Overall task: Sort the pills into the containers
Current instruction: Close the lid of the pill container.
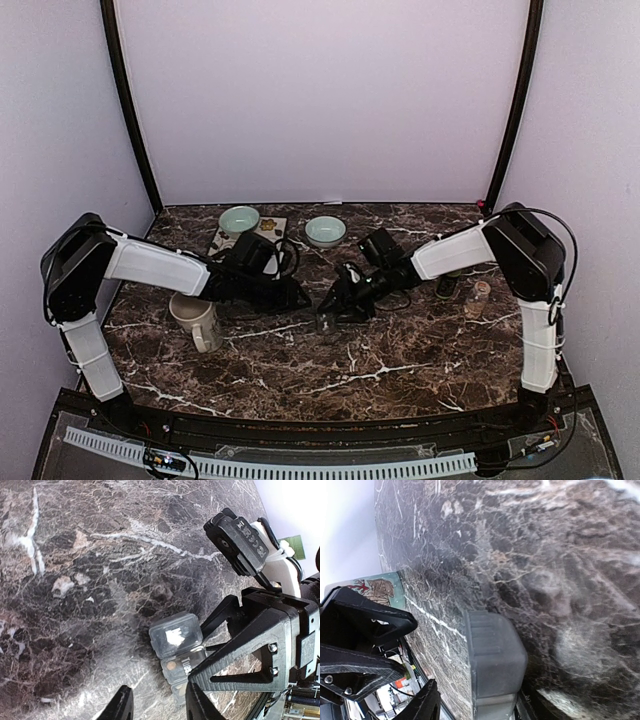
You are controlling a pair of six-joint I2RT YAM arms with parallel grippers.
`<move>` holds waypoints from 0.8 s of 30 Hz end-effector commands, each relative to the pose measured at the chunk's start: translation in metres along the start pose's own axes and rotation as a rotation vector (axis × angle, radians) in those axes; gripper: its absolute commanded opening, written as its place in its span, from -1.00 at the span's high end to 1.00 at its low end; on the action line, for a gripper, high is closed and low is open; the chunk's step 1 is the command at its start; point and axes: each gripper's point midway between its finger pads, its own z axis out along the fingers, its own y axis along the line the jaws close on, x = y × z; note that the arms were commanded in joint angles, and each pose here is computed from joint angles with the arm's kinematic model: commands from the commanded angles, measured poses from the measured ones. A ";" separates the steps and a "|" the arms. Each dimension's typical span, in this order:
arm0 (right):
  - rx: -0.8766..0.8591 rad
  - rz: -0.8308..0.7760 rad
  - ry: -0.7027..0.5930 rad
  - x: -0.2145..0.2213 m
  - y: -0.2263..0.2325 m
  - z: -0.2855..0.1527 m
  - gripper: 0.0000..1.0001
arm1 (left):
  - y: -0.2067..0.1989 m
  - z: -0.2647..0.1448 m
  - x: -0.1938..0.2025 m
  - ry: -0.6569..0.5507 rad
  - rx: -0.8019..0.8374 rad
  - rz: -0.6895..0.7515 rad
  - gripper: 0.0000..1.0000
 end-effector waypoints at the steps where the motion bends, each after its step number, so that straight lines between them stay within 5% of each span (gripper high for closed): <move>1: 0.195 0.064 -0.028 0.001 -0.049 -0.013 0.00 | -0.014 -0.004 -0.011 -0.018 0.024 0.039 0.21; 17: 0.552 -0.146 -0.200 -0.021 -0.048 -0.075 0.03 | -0.012 0.004 -0.026 -0.012 -0.043 0.118 0.21; 20: 0.600 -0.190 -0.205 -0.010 -0.041 -0.076 0.26 | -0.008 0.007 -0.034 -0.012 -0.066 0.130 0.24; 24: 0.624 -0.219 -0.192 0.014 -0.035 -0.068 0.81 | -0.003 0.012 -0.040 -0.004 -0.078 0.130 0.42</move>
